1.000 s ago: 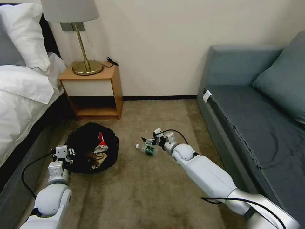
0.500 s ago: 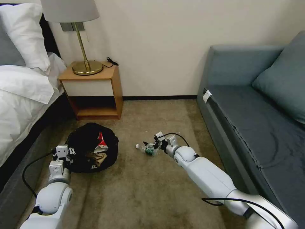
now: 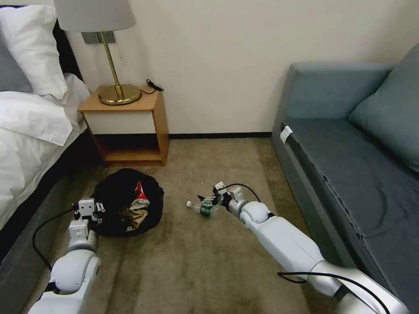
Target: Pick up the trash bin, then pick up the garbage on the floor and place it into the trash bin.
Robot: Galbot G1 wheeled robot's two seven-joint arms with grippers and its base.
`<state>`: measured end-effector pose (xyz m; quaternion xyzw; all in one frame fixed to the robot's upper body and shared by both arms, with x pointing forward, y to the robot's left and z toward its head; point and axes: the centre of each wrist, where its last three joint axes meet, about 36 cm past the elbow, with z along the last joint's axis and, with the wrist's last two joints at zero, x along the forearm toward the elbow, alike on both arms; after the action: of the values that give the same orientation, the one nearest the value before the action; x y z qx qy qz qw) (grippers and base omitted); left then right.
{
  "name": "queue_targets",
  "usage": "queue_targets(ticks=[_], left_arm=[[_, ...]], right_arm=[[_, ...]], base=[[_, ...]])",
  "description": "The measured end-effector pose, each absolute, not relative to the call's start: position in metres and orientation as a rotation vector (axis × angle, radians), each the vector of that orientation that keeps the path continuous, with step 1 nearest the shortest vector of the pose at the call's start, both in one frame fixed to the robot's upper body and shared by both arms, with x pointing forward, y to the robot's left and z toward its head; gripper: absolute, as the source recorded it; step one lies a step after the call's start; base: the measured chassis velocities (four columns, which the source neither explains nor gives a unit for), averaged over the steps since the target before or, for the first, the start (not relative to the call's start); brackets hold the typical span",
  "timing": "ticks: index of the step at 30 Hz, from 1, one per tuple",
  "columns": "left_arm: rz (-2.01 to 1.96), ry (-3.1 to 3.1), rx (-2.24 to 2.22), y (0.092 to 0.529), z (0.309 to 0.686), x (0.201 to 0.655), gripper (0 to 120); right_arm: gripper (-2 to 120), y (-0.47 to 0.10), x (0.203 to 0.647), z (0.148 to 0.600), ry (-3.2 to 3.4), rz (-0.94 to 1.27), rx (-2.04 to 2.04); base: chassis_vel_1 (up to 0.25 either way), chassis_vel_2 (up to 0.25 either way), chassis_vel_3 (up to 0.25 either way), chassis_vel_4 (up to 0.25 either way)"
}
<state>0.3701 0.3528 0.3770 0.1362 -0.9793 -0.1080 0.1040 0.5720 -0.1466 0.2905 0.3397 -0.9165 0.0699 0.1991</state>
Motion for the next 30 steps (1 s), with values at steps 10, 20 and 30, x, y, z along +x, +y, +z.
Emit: queue_targets(ticks=[10, 20, 30], left_arm=[[-0.32, -2.893, 0.398, 0.352, 0.379, 0.369, 4], [-0.319, -2.896, 0.393, 0.35, 0.379, 0.37, 4], [-0.317, -2.884, 0.398, 0.352, 0.375, 0.37, 4]], right_arm=[[100, -0.143, 0.568, 0.287, -2.549, 0.206, 0.97], [100, -0.144, 0.565, 0.283, -2.537, 0.207, 0.974], [100, -0.144, 0.562, 0.276, -2.518, 0.216, 0.979]], base=[[-0.052, 0.03, 0.049, -0.045], [-0.037, 0.037, 0.028, -0.035], [-0.067, 0.059, 0.068, -0.061]])
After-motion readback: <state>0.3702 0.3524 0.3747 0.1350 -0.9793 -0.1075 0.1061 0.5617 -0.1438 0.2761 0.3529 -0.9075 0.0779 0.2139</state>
